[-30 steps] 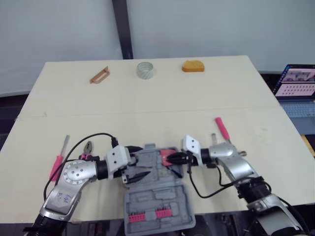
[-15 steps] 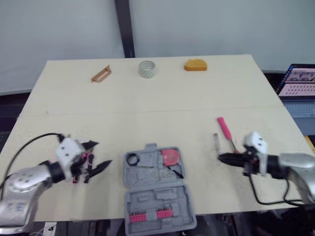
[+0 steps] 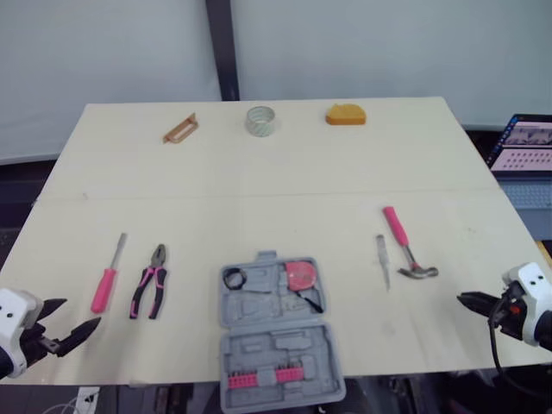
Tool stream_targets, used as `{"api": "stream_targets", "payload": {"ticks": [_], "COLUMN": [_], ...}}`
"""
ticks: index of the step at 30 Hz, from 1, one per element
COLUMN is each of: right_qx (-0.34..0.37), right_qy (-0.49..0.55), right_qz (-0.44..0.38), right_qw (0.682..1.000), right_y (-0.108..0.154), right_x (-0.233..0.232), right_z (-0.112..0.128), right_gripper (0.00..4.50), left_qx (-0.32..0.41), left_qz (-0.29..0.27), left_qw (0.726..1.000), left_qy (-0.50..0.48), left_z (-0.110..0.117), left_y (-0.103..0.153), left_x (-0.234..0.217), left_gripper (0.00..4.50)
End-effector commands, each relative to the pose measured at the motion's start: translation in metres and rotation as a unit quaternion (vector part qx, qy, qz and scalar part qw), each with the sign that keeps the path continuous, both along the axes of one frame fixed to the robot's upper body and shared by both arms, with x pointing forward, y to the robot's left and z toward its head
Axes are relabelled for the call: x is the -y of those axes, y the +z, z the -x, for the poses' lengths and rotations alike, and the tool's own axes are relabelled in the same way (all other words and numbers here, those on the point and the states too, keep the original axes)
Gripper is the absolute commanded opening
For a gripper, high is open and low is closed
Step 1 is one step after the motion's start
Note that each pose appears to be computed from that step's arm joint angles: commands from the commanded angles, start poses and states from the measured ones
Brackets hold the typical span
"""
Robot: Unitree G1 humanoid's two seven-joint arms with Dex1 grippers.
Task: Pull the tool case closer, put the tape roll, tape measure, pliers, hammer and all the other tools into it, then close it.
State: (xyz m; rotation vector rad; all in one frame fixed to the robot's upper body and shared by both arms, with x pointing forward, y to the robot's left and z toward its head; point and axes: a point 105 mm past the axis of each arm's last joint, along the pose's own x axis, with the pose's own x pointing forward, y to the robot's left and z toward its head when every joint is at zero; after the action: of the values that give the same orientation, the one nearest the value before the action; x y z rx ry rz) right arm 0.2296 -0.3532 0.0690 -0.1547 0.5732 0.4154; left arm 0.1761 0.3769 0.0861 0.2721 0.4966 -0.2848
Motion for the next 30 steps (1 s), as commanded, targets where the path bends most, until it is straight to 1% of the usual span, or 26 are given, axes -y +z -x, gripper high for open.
{"api": "stream_targets", "payload": {"ticks": [1, 2, 3, 4, 5, 8, 18, 23, 27, 30], "right_qx": [0.007, 0.006, 0.007, 0.008, 0.010, 0.012, 0.014, 0.023, 0.027, 0.043], "right_qy": [-0.006, -0.007, -0.008, -0.007, -0.006, 0.007, 0.027, 0.036, 0.049, 0.077], "right_qz": [0.012, 0.011, 0.012, 0.011, 0.010, 0.002, 0.010, 0.001, -0.012, -0.027], "right_qw": [1.000, 1.000, 1.000, 1.000, 1.000, 1.000, 0.999, 0.999, 0.998, 0.996], "right_y": [0.004, 0.003, 0.002, 0.002, 0.001, 0.002, 0.004, 0.008, 0.010, 0.022], "right_x": [0.009, 0.011, 0.012, 0.013, 0.013, 0.011, 0.014, 0.009, 0.003, -0.012], "right_z": [0.000, 0.000, 0.000, -0.001, -0.001, -0.004, -0.010, -0.016, -0.017, -0.021], "right_gripper": [2.70, 3.12, 3.75, 4.20, 4.43, 4.43, 4.43, 4.43, 4.43, 4.43], "left_qx": [0.009, 0.009, 0.009, 0.008, 0.008, 0.004, -0.024, -0.035, -0.034, -0.025], "left_qz": [-0.016, -0.014, -0.013, -0.011, -0.009, -0.004, 0.002, -0.005, -0.005, -0.005], "left_qw": [1.000, 1.000, 1.000, 1.000, 1.000, 1.000, 0.999, 0.999, 0.998, 0.999], "left_qy": [0.004, 0.005, 0.005, 0.005, 0.006, 0.005, 0.030, 0.041, 0.044, 0.037], "left_z": [0.004, 0.005, 0.005, 0.005, 0.005, 0.006, 0.023, 0.032, 0.033, 0.029], "left_y": [0.009, 0.009, 0.008, 0.008, 0.008, 0.006, 0.002, -0.001, -0.001, 0.002], "left_x": [-0.006, -0.006, -0.005, -0.004, -0.004, -0.002, -0.013, -0.017, -0.018, -0.014], "left_gripper": [4.50, 4.50, 4.50, 4.50, 4.50, 4.50, 4.50, 4.50, 4.50, 4.50]}}
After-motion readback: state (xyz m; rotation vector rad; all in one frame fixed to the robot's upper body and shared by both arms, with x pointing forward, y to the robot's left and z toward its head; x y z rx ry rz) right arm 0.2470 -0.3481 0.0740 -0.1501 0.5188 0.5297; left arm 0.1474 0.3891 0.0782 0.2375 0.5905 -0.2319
